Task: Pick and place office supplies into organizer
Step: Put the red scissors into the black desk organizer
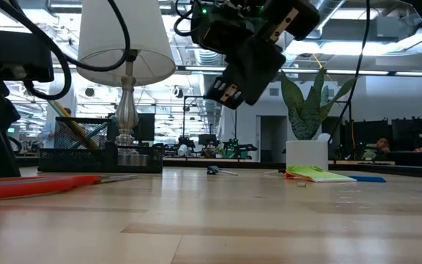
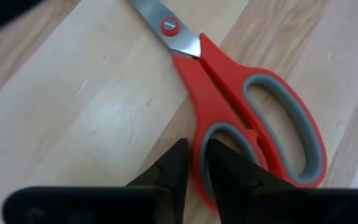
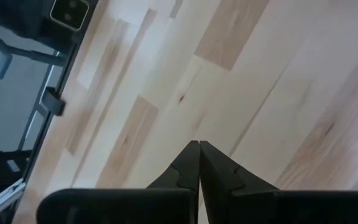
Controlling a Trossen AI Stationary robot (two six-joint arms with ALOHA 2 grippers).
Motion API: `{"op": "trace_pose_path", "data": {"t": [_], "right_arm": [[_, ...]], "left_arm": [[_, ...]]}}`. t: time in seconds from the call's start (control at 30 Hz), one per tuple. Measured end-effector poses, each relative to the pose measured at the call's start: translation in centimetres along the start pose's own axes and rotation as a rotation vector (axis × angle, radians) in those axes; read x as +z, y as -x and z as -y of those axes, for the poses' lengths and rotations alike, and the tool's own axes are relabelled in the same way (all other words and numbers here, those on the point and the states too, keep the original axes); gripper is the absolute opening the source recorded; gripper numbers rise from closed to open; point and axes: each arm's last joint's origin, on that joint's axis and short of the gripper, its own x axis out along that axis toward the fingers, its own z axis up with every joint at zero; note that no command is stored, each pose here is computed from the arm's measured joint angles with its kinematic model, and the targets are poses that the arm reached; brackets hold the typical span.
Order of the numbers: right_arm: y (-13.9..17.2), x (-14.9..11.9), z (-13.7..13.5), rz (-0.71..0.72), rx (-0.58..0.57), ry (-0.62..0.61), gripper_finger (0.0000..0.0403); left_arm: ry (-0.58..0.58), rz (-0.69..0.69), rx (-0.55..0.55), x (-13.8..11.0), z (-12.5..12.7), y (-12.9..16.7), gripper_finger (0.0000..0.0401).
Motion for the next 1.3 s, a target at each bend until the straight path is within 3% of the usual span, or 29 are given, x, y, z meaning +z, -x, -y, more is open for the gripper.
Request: {"op": "trace_pose_path", "data": {"t": [0.2, 0.37, 0.5, 0.6, 0.7, 0.8, 0.97, 1.1, 1.3], "right_arm": [[-0.1, 1.9, 0.4, 0.143, -0.072, 0.132, 0.0001], [-0.8, 4.9, -0.7, 0.320, -0.154, 0.407, 0.0001], [-1.5, 6.2, -2.0, 0.372, -0.178, 0.561, 0.0001], [-2.2, 6.4, -3.0, 0.364, -0.153, 0.569, 0.0001], [-3.0, 6.7, -4.3, 0.357, -0.116, 0.571, 0.0001], [-4.1, 7.1, -5.8, 0.349, -0.076, 0.604, 0.0001], [-5.6, 7.5, -8.3, 0.339, -0.037, 0.656, 0.0001], [-6.6, 7.7, -10.0, 0.326, -0.008, 0.687, 0.0001], [-7.6, 7.6, -11.7, 0.304, 0.024, 0.711, 0.0001]], "left_arm": [[-0.053, -0.013, 0.018, 0.3, 0.3, 0.4, 0.0011], [-0.138, -0.059, 0.056, 1.2, 1.5, 1.6, 0.0009], [-0.256, -0.175, 0.181, 2.4, 2.1, 4.1, 0.0005], [-0.297, -0.171, 0.270, 4.0, 2.7, 6.6, 0.0005], [-0.371, -0.186, 0.426, 5.3, 2.0, 9.0, 0.0004], [-0.366, -0.193, 0.544, 7.0, 1.4, 10.9, 0.0003], [-0.345, -0.215, 0.417, 10.1, -0.4, 12.6, 0.0003], [-0.227, -0.183, 0.420, 12.4, -2.8, 14.0, 0.0003], [-0.058, -0.236, 0.255, 14.9, -7.3, 17.4, 0.0002]]}}
